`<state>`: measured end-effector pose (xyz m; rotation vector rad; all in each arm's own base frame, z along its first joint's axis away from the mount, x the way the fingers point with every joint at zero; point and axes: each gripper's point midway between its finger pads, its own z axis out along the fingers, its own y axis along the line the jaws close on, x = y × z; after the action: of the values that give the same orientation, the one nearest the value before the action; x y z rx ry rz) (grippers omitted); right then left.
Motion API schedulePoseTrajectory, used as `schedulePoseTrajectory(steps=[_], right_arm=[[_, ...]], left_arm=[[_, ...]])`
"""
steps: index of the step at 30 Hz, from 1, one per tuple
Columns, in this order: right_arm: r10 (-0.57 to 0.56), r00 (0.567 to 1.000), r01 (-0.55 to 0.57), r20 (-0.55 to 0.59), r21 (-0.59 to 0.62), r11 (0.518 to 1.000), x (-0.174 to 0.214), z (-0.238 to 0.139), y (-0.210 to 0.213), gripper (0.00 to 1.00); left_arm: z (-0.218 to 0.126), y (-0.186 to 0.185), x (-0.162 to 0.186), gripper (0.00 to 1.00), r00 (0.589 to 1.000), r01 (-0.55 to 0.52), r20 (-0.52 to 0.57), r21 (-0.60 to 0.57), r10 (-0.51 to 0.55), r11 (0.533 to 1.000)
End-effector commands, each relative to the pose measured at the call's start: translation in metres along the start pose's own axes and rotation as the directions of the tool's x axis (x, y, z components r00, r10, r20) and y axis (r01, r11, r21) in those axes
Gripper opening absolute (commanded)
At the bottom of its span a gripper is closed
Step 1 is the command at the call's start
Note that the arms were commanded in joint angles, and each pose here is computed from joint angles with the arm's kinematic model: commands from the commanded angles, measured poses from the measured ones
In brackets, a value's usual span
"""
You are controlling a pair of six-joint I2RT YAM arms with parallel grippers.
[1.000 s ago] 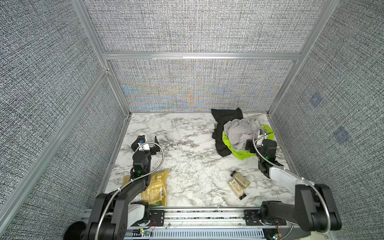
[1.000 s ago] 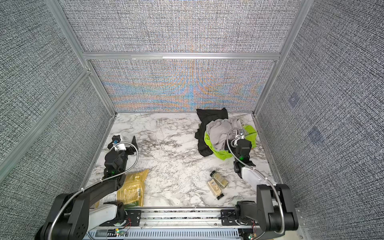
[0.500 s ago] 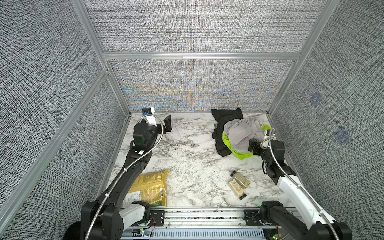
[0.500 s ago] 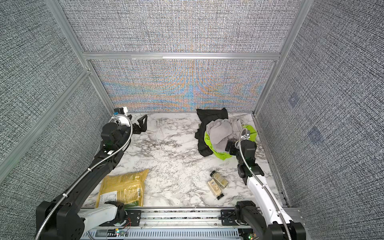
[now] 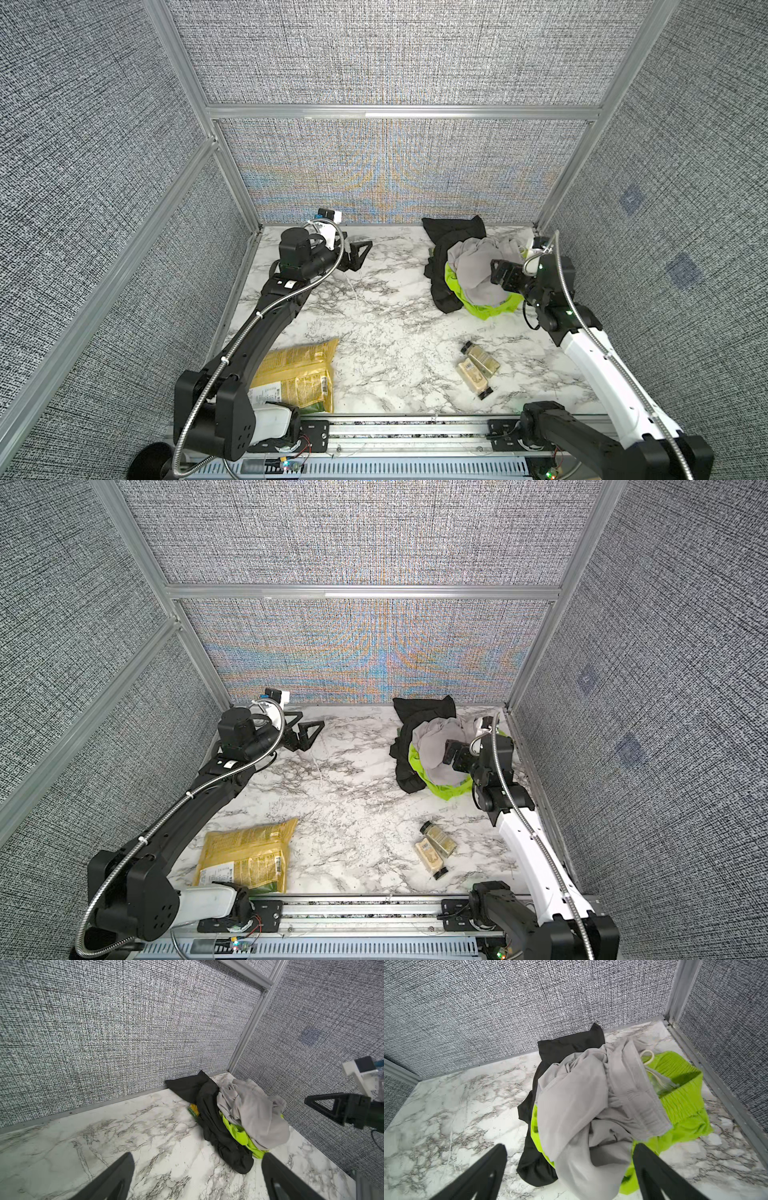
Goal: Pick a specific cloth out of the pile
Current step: 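Reach the right gripper toward the clothes pile while the left arm lifts aside, then push the right gripper into the pile and grasp the lime-green shorts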
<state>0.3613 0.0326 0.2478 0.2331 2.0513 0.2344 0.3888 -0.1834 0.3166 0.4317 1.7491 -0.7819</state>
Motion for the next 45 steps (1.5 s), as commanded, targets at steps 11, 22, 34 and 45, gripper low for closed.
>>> schedulePoseTrajectory(steps=[11,22,34,45], right_arm=[[0.083,0.991,-0.071,-0.107,0.114,0.991,0.029,0.005,-0.024,0.88],[0.263,0.952,-0.254,-0.156,0.079,0.964,0.052,0.013,-0.061,0.65],[0.24,0.908,-0.287,-0.344,-0.092,0.954,0.074,0.064,-0.015,0.89],[0.229,0.935,-0.236,-0.271,0.009,0.972,0.029,0.112,-0.029,0.15]], left_arm=[[-0.007,-0.026,-0.006,0.99,1.0,-0.017,0.027,0.119,0.014,0.993],[-0.002,-0.027,0.0,0.99,1.0,-0.012,0.007,0.117,0.011,0.993],[0.001,-0.028,0.004,0.99,1.0,-0.017,-0.012,0.112,0.018,0.994],[0.001,-0.03,0.005,0.99,1.0,-0.02,-0.015,0.119,0.022,0.993]])
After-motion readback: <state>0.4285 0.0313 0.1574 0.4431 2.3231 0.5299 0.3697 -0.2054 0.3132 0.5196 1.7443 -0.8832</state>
